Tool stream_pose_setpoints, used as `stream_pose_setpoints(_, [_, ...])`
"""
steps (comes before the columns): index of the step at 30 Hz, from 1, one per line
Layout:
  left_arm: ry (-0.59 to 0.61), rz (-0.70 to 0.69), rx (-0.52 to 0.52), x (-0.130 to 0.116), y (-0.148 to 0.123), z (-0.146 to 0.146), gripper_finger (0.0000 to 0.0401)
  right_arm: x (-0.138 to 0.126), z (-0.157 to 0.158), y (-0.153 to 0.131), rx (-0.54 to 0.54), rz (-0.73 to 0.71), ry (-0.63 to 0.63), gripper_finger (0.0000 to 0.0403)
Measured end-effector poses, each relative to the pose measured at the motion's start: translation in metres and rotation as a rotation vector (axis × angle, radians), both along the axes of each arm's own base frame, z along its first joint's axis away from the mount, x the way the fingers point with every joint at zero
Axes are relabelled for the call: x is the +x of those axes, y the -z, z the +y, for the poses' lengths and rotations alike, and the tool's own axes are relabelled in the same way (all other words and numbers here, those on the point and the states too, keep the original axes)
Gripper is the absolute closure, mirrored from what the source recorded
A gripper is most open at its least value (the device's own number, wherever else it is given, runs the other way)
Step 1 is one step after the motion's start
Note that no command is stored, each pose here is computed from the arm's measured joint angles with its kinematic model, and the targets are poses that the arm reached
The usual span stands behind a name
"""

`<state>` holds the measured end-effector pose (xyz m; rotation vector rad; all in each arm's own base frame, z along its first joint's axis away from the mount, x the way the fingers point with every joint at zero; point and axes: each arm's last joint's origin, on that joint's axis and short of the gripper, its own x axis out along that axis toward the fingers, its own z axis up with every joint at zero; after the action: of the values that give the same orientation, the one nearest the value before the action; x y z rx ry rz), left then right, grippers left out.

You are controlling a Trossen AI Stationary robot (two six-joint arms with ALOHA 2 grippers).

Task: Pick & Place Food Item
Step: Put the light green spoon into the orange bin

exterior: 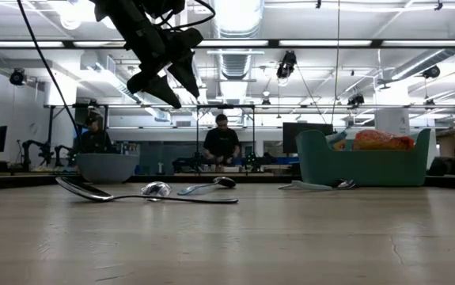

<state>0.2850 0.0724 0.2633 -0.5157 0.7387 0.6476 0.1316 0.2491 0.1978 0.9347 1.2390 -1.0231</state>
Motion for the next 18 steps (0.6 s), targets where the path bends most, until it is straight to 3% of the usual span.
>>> stream_pose_setpoints(10, [0.000, 0.000, 0.000, 0.000, 0.000, 0.000, 0.0122, -0.005, -0.008, 0.037, 0.059, 0.001, 0.010, 0.0361])
stream_pose_setpoints(18, [0.000, 0.001, 0.000, 0.000, 0.000, 0.000, 0.0122, -0.006, -0.011, 0.042, 0.054, 0.003, 0.023, 0.0354])
